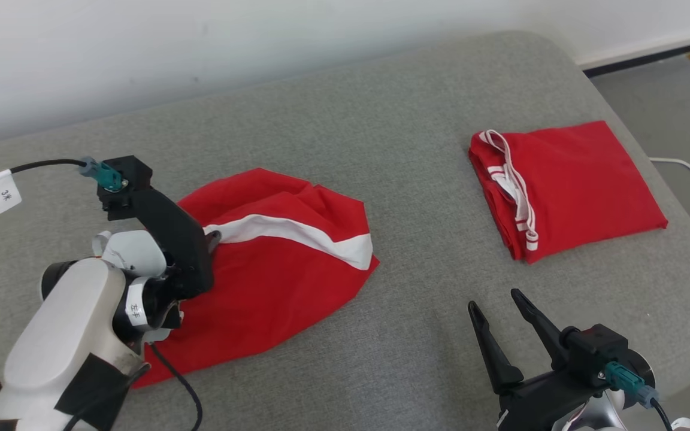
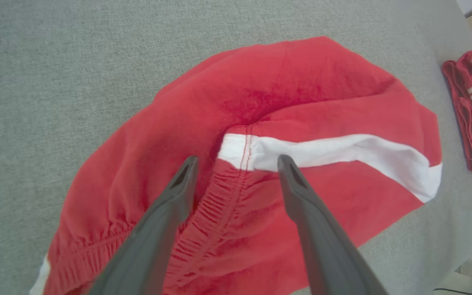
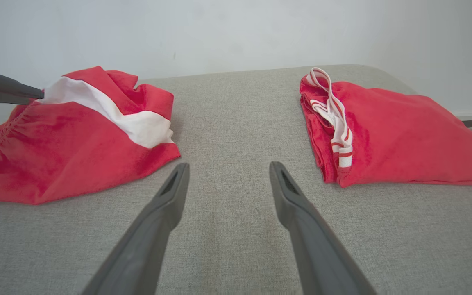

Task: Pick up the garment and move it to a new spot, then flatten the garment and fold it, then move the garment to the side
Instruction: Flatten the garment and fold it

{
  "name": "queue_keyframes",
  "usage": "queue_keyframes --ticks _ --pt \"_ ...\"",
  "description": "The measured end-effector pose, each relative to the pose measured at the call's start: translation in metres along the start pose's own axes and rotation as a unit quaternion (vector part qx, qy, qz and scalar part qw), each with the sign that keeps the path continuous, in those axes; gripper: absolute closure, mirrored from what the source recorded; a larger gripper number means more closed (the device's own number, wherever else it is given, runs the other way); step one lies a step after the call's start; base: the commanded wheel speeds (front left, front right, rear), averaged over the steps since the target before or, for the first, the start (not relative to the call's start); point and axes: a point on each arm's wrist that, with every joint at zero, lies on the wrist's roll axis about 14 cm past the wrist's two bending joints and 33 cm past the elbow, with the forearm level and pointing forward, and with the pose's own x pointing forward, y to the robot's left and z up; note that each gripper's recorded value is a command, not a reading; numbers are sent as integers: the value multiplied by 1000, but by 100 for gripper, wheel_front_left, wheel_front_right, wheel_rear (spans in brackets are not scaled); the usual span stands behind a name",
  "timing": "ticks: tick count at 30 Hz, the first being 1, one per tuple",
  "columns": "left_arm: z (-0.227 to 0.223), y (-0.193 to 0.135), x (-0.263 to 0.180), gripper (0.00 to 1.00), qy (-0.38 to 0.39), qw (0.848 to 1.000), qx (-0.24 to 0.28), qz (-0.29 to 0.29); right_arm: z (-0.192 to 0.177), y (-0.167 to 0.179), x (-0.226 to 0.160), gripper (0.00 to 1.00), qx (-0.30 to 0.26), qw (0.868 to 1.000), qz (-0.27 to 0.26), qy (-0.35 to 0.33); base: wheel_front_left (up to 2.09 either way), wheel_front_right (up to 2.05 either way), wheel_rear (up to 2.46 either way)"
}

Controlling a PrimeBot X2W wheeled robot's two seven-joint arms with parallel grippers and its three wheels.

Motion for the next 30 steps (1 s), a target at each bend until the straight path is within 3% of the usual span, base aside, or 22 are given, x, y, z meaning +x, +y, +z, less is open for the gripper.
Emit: queue_keyframes --ticks 5,13,14,15,16,17,21,25,30 --pt "-6 11 15 0 21 999 8 23 -8 -8 -2 0 4 1000 -16 10 0 0 0" --pt "-24 -16 13 1 70 997 -14 -40 -7 -4 5 0 4 1000 -8 7 0 0 0" --pt "-21 -18 12 20 62 997 -13 -44 -7 -3 6 0 3 1000 -6 6 0 0 0" --pt "-19 -19 11 63 56 997 -11 -47 -7 -1 7 0 3 1000 -3 6 0 0 0" --pt "-18 -20 11 75 53 997 -8 -49 -6 0 8 0 3 1000 -1 6 0 0 0" --pt "-17 -21 10 97 48 997 -5 -53 -5 1 9 0 3 1000 1 4 0 0 0" --pt "-11 -33 7 100 26 997 6 -75 -3 2 10 0 2 1000 3 2 0 0 0" --pt "23 -57 -3 100 -57 992 -2 -116 -2 1 11 0 2 1000 2 0 0 0 0" --pt "74 -111 -35 100 -167 965 -4 -203 -2 1 9 0 3 1000 2 -1 0 0 0"
